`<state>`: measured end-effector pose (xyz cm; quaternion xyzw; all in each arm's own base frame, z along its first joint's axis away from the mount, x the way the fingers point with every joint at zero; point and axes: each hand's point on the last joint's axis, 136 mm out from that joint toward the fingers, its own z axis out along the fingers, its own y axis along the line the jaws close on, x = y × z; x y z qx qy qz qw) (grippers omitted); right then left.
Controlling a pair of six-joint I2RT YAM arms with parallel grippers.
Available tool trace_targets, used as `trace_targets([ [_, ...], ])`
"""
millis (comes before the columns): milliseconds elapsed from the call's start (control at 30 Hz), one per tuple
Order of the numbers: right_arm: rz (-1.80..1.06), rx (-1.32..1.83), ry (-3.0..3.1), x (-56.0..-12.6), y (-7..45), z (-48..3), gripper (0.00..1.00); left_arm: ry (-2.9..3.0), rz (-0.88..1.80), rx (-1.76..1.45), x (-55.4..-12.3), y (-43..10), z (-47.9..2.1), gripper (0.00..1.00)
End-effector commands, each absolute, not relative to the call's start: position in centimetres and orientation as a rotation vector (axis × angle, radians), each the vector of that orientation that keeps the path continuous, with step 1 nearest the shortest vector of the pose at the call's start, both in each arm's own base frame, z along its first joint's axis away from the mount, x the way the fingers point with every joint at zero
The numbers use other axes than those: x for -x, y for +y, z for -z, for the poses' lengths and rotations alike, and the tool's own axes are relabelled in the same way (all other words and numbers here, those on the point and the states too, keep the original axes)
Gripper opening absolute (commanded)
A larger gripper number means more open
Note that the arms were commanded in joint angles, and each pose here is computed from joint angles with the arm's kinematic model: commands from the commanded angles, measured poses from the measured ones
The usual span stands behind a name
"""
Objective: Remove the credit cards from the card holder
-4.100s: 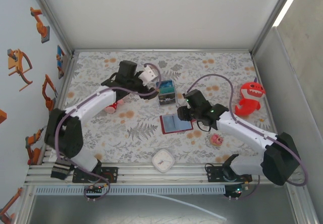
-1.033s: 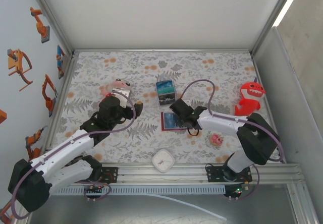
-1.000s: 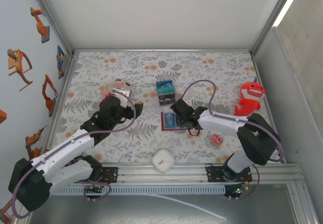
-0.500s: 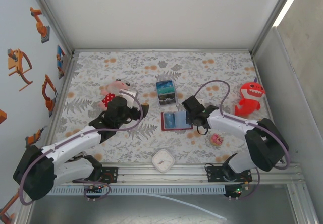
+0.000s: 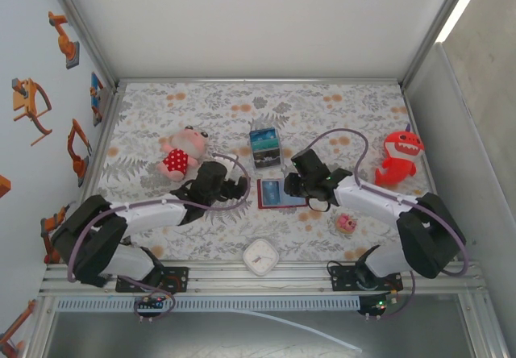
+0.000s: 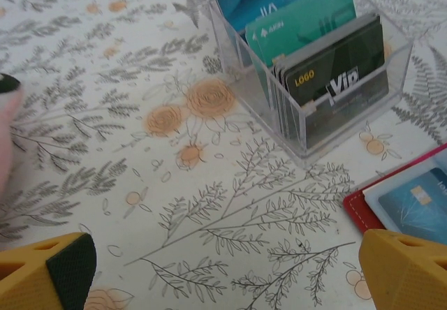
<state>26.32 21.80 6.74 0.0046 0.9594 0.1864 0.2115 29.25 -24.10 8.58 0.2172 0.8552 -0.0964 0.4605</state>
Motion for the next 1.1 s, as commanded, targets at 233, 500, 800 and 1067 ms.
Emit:
trace_targets([
  [233,-0.689,-0.01,2.695,-26.8,24.7,-6.6,0.3,2.118,0.347,-0.587,-29.8,-29.1,-7.7,0.97],
  [500,-0.726,0.002,2.718,-26.6,25.4,-5.9,0.26,2.152,0.296,-0.653,-29.7,-30.9,-5.3,0.97],
  [800,-0.75,0.017,2.748,-26.9,26.4,-4.9,0.25,2.218,0.205,-0.651,-29.5,-29.7,-3.8,0.97],
  [1067,-0.713,0.004,2.786,-26.6,25.9,-3.7,0.23,2.245,0.167,-0.7,-28.8,-29.9,-2.9,0.97],
])
